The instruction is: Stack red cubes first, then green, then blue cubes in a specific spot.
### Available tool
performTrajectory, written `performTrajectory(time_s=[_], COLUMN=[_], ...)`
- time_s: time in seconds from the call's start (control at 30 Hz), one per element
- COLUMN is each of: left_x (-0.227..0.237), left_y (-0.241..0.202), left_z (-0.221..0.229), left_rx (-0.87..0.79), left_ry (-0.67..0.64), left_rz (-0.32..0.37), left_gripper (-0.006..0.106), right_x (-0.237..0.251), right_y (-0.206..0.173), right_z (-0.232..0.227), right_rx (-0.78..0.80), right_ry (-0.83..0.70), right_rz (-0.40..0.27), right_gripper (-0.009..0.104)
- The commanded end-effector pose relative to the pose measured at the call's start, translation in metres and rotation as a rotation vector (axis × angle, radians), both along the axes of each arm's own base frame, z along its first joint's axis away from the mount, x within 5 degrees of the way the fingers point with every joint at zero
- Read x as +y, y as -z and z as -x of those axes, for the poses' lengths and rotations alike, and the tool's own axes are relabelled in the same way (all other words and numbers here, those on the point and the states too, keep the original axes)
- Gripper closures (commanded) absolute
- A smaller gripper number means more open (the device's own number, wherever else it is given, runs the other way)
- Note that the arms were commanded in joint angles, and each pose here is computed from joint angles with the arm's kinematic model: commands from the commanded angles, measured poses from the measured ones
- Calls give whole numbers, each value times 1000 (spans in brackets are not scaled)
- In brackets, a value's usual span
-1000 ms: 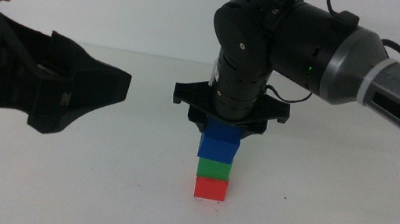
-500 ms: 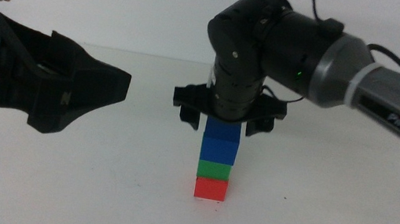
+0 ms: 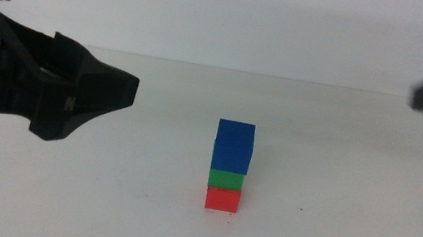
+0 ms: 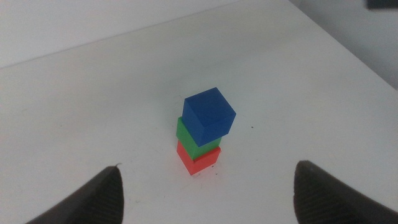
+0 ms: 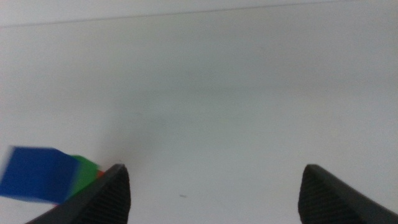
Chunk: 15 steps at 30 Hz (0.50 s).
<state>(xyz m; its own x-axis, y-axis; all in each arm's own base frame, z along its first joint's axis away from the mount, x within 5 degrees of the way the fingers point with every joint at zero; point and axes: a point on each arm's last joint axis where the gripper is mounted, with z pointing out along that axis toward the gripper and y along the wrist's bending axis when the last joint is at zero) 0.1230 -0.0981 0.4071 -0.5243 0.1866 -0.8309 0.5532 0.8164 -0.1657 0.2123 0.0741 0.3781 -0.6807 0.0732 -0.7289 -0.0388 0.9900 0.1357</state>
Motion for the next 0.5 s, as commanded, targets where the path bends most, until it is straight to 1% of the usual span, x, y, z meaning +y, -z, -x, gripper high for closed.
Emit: performTrajectory(time_s=[0.0,0.1,0.2,0.33,0.47], left_x=[1,1,1,1,1], left_y=[-5,-5,-5,-5,-5], left_z=[1,1,1,1,0], left_rx=[-21,-21,-21,-21,-24], left_ry=[-2,-2,-2,-2,-3], left_rz=[17,17,17,17,20], left_gripper=[7,7,7,7,7], right_x=[-25,-51,-57,-54,-52], right_y=[14,35,39,34,32], right_z=[15,30,40,42,43], right_rx=[-69,-114,-188,-241,-250], right_ry=[-32,17,40,-7,-20], right_rz=[18,0,-19,24,26], right_gripper=[2,2,2,2,2])
